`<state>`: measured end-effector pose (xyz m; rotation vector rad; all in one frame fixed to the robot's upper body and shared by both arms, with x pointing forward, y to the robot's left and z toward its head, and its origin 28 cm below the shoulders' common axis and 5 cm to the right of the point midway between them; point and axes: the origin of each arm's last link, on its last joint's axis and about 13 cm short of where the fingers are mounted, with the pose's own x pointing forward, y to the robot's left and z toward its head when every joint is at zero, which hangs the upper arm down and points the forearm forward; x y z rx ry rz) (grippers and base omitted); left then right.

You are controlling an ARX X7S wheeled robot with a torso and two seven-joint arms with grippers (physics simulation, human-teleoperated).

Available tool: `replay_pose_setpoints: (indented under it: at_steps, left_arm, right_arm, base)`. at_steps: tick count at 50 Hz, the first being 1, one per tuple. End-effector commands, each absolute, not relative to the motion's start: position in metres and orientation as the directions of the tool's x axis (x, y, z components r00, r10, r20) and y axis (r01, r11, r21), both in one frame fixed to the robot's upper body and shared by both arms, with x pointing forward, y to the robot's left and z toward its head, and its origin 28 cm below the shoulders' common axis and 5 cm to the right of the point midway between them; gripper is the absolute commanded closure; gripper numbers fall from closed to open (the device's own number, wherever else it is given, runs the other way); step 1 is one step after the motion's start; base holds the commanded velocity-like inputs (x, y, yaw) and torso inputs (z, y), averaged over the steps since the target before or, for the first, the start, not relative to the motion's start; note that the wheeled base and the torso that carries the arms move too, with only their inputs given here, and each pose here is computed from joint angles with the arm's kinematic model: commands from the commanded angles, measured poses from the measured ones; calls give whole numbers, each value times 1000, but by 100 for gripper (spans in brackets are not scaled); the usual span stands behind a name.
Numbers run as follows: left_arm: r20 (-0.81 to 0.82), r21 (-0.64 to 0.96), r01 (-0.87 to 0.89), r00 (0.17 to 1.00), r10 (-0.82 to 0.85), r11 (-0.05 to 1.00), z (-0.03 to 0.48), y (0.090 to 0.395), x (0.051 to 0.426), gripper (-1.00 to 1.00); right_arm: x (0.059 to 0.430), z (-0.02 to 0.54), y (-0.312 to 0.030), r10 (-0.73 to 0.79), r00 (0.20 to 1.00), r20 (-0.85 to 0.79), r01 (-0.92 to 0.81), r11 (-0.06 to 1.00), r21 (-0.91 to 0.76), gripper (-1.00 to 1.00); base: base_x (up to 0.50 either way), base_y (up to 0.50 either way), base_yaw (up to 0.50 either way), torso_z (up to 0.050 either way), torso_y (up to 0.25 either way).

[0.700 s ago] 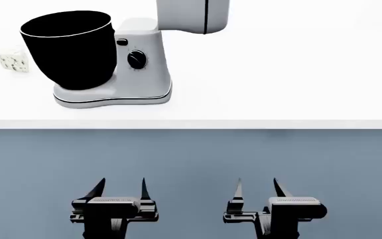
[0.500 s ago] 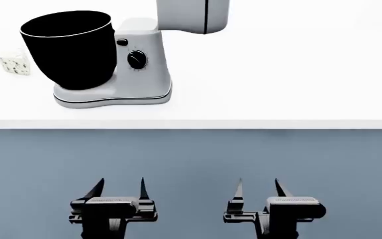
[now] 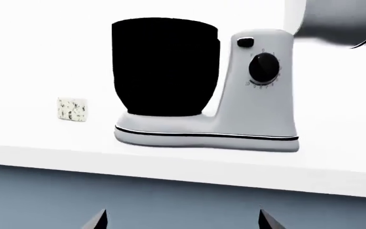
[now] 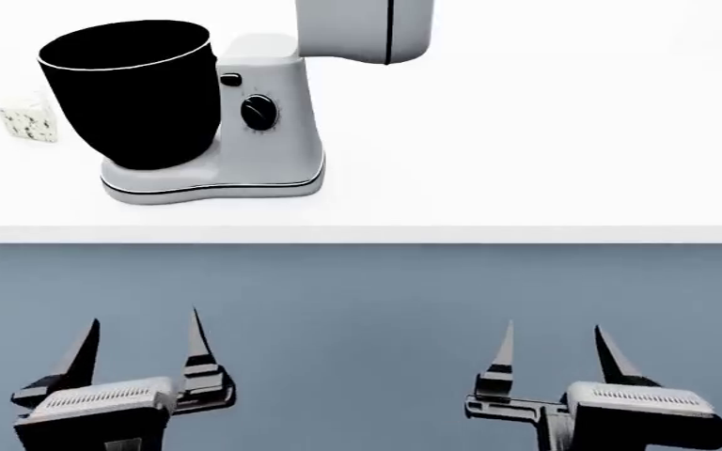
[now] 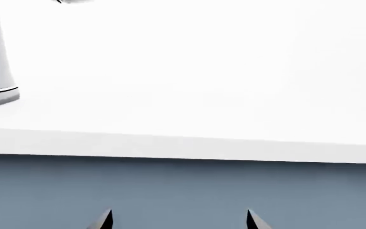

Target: Place the cheese in the stand mixer bowl.

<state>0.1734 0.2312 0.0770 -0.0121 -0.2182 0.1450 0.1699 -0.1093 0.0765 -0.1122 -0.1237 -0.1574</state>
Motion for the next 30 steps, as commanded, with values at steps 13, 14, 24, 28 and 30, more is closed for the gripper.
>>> replay_pose_setpoints:
  at_steps: [13, 14, 24, 28, 30]
  left_arm:
    - [334, 43, -137, 936, 115, 990, 132, 235, 161, -100]
    - [335, 42, -132, 936, 110, 990, 135, 234, 162, -100]
    - [369, 50, -214, 912, 181, 976, 217, 254, 192, -100]
    - [379, 45, -208, 909, 176, 977, 220, 253, 186, -100]
    - [379, 48, -210, 909, 176, 977, 220, 253, 187, -100]
  right_arm:
    - [74, 256, -271, -479, 582, 658, 810, 410, -418, -100]
    - [63, 289, -282, -552, 328, 767, 932, 323, -165, -100]
    - [69, 360, -220, -699, 25, 714, 860, 379, 341, -100]
    - [50, 337, -193, -547, 533, 645, 721, 692, -9, -100]
    - [38, 326, -183, -422, 737, 528, 573, 804, -158, -100]
  base:
    - [0, 0, 0, 0, 0]
    - [0, 0, 0, 0, 0]
    - [0, 0, 0, 0, 0]
    - [273, 257, 0, 0, 0]
    - [105, 500, 0, 0, 0]
